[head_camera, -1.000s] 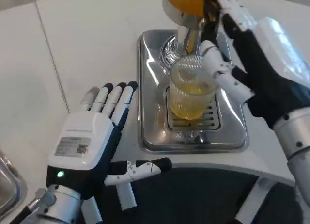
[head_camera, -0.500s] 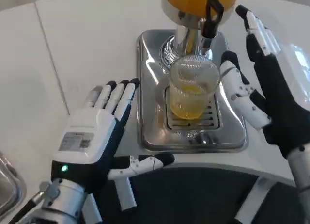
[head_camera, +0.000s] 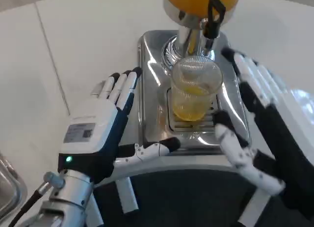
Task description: Grasp the cup under the faucet to collect the drink, then remove the cup.
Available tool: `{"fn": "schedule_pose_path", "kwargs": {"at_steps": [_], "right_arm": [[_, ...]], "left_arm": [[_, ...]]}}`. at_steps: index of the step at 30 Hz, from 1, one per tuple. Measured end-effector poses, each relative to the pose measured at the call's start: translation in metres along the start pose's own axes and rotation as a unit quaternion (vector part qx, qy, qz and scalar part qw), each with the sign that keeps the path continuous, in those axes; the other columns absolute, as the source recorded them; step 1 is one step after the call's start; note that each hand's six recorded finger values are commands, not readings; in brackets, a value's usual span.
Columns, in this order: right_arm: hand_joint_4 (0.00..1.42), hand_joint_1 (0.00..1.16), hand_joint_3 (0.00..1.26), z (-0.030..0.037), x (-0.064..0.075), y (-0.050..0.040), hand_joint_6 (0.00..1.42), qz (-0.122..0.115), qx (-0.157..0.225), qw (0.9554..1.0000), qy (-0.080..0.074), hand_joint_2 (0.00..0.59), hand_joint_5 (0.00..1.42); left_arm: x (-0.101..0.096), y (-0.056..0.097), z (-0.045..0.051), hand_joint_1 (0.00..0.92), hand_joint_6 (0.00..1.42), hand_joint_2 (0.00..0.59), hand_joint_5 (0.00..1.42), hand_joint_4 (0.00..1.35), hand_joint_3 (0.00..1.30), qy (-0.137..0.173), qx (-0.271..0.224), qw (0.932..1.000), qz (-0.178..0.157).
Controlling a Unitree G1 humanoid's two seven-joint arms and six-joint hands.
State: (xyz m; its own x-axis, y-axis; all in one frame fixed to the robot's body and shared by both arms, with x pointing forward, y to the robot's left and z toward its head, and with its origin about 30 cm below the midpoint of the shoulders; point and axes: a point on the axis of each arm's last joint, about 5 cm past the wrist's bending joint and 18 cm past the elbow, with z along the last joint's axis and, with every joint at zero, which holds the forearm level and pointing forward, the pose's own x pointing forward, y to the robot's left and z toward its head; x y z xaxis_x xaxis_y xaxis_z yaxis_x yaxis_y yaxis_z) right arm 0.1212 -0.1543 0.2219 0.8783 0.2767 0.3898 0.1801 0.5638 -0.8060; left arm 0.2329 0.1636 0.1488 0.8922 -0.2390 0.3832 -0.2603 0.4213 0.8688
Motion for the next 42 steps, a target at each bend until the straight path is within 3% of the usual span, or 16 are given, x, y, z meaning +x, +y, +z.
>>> {"fn": "schedule_pose_path", "kwargs": {"at_steps": [4,7,15,19,23,28,33,42], "right_arm": [[0.0,0.25,0.0,0.0001,-0.02,-0.0016,0.0,0.029,-0.009,0.9995,-0.013,0.538,0.0],[0.0,0.28,0.0,-0.0015,-0.029,-0.0018,0.0,0.041,-0.006,0.9991,-0.008,0.505,0.0],[0.0,0.29,0.0,-0.0027,-0.047,-0.0063,0.0,0.072,-0.032,0.9967,-0.022,0.494,0.0],[0.0,0.29,0.0,-0.0014,-0.055,-0.0078,0.0,0.085,-0.063,0.9937,-0.037,0.495,0.0],[0.0,0.32,0.0,-0.0011,-0.059,-0.0058,0.0,0.1,-0.084,0.9903,-0.048,0.486,0.0],[0.0,0.32,0.0,-0.0049,-0.059,-0.0006,0.0,0.112,-0.092,0.9885,-0.043,0.488,0.0],[0.0,0.32,0.0,-0.003,-0.055,0.0043,0.0,0.106,-0.086,0.9893,-0.052,0.491,0.0],[0.0,0.32,0.0,-0.0039,-0.052,0.01,0.0,0.11,-0.083,0.9891,-0.051,0.487,0.0]], "left_arm": [[0.003,-0.003,0.0005,0.07,0.06,0.033,0.01,0.0,0.0,0.004,-0.008,1.0,0.004],[0.006,-0.005,0.002,0.087,0.07,0.031,0.01,0.0,0.0,0.004,-0.013,0.9998,0.012],[0.01,-0.013,0.0084,0.093,0.07,0.031,0.02,0.0,0.0,-0.007,-0.023,0.9996,0.014],[0.014,-0.014,0.0105,0.105,0.08,0.028,0.04,0.0,0.0,-0.013,-0.026,0.9993,0.022],[0.014,-0.02,0.0141,0.107,0.1,0.028,0.06,0.0,0.0,-0.019,-0.042,0.9987,0.022],[0.014,-0.027,0.0148,0.125,0.13,0.029,0.09,0.0,0.0,-0.012,-0.059,0.9976,0.032],[0.022,-0.03,0.0191,0.136,0.15,0.027,0.14,0.0,0.0,-0.019,-0.069,0.9962,0.049],[0.03,-0.035,0.0212,0.138,0.16,0.026,0.15,0.0,0.0,-0.027,-0.092,0.9943,0.045]]}}
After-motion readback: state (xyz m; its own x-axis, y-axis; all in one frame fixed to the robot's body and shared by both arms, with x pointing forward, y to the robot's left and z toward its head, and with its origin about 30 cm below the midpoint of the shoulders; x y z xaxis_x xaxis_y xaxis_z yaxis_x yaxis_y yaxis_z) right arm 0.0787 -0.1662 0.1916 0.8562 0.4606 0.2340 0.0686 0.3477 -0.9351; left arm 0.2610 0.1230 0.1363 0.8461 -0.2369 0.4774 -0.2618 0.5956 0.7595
